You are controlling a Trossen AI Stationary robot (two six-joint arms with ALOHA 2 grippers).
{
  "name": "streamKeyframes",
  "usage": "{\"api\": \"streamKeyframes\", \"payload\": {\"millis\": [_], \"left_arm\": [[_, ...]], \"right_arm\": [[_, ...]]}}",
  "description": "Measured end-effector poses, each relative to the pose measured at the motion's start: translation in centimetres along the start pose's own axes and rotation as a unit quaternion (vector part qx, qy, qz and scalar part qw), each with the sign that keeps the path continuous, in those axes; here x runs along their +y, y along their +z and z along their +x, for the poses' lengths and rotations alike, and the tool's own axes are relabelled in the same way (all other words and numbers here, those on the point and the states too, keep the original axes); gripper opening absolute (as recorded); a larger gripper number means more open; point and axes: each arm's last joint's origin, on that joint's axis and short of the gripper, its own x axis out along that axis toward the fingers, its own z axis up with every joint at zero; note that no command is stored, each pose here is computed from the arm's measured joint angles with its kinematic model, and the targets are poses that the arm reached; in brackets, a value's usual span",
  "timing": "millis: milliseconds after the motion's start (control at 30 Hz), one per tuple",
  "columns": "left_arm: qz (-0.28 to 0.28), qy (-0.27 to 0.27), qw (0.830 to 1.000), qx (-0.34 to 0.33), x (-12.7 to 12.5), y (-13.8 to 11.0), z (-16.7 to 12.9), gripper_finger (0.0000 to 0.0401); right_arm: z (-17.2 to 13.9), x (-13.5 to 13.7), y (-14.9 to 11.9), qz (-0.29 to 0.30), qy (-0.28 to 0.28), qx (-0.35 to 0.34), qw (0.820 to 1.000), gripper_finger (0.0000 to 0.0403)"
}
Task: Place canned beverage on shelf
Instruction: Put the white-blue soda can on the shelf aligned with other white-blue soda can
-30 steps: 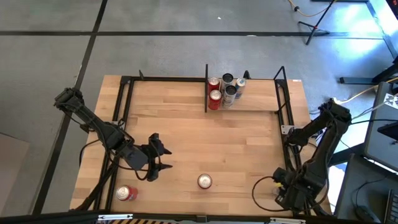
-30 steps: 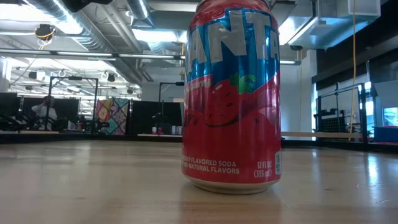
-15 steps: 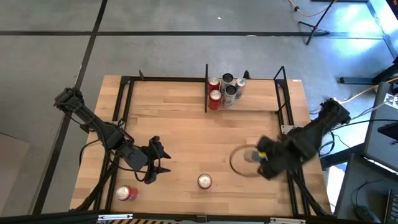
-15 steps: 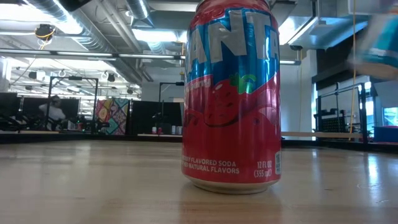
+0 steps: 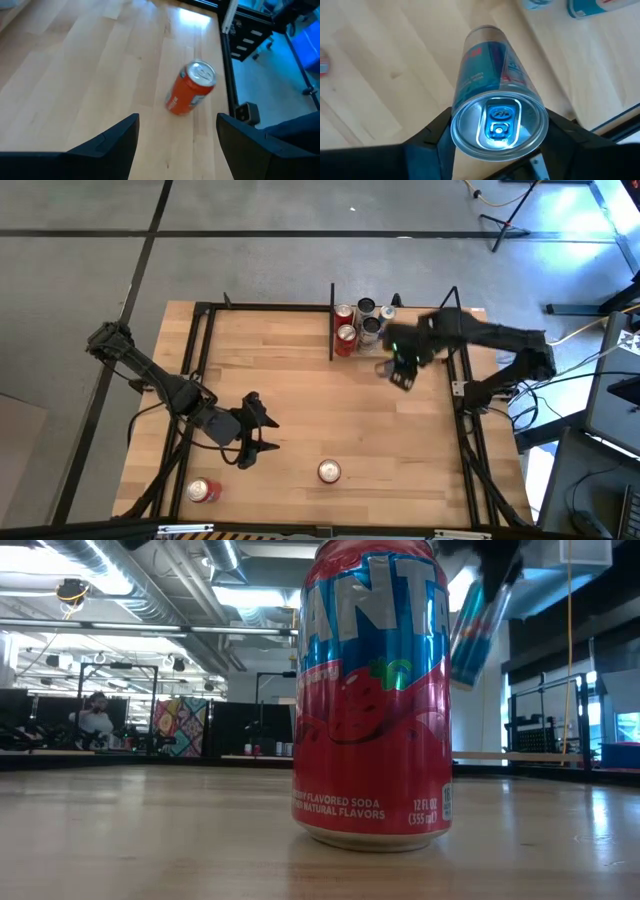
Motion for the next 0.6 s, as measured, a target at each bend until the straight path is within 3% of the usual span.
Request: {"api": "streamKeyframes", "payload": {"millis": [267, 600], "left_arm": [[-0.039, 0.035, 0.999, -0.002, 1.9, 1.1, 0.7, 0.0253], [-0.065, 0.036, 0.997, 0.023, 3.2, 1.5, 1.1, 0.0253]], "right_arm": [[3.1, -6.5, 4.0, 0.001, -0.011, 0.055, 0.998, 0.0201], [7.4, -9.8, 6.8, -0.028, -0.039, 0.128, 0.991, 0.0201]]}}
